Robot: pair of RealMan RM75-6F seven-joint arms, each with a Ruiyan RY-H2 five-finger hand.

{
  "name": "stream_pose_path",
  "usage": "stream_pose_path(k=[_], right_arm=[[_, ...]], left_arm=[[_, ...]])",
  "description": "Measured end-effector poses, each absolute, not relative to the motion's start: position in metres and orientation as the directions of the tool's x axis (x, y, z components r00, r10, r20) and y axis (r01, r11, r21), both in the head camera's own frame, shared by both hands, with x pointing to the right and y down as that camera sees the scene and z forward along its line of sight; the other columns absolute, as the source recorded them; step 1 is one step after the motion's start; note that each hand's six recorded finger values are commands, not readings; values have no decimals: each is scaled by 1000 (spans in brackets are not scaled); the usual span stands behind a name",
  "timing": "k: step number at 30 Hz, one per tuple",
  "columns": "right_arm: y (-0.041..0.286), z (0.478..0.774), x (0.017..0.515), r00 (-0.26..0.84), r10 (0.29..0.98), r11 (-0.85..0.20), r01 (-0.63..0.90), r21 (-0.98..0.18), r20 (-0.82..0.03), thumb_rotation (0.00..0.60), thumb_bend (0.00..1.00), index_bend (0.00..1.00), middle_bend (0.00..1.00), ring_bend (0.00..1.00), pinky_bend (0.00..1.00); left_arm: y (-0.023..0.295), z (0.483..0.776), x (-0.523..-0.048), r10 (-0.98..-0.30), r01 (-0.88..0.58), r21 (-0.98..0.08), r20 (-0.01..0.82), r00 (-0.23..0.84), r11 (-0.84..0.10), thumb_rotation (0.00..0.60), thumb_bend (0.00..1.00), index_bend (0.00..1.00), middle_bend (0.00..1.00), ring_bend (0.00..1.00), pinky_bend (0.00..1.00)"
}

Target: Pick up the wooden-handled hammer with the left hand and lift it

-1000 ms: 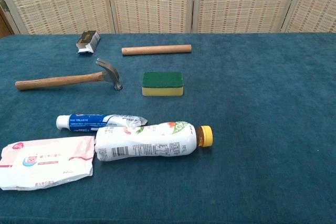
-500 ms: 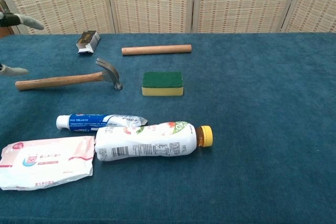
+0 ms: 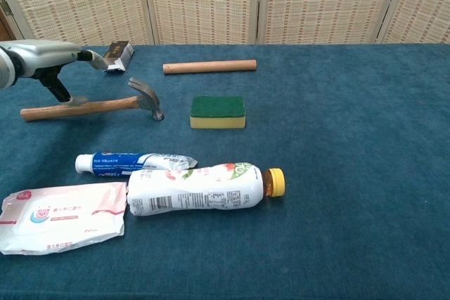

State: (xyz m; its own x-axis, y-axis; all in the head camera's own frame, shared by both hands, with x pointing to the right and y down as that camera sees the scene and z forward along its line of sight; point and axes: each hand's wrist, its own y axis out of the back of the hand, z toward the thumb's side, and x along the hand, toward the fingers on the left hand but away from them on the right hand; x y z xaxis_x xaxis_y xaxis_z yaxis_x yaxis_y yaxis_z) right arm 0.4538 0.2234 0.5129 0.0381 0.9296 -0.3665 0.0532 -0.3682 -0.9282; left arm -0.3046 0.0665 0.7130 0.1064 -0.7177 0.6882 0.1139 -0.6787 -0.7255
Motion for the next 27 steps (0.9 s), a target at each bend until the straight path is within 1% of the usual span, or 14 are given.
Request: stream_pose_path(k=[9, 15, 21, 27], right_arm=[[224, 515, 460, 21, 927, -376, 55, -925, -375, 600, 262, 327, 348, 235, 264], [225, 515, 462, 14, 926, -377, 54, -925, -377, 600, 262, 327, 349, 235, 264], [226, 516, 464, 6, 925, -380, 55, -924, -380, 600, 262, 327, 348, 235, 264], [226, 516, 465, 3, 925, -380, 55, -923, -380, 600, 262, 327, 349, 235, 264]], left_arm=[[65, 735, -286, -675, 184, -678, 732, 86, -712, 600, 359, 205, 236, 62, 0], [65, 746, -279, -659, 201, -658, 748, 71, -725, 600, 408, 245, 284, 99, 0], [66, 754, -275, -646, 209, -642, 761, 61, -737, 600, 431, 267, 325, 138, 0], [66, 758, -272, -634, 215, -630, 771, 56, -746, 600, 431, 282, 351, 159, 0]])
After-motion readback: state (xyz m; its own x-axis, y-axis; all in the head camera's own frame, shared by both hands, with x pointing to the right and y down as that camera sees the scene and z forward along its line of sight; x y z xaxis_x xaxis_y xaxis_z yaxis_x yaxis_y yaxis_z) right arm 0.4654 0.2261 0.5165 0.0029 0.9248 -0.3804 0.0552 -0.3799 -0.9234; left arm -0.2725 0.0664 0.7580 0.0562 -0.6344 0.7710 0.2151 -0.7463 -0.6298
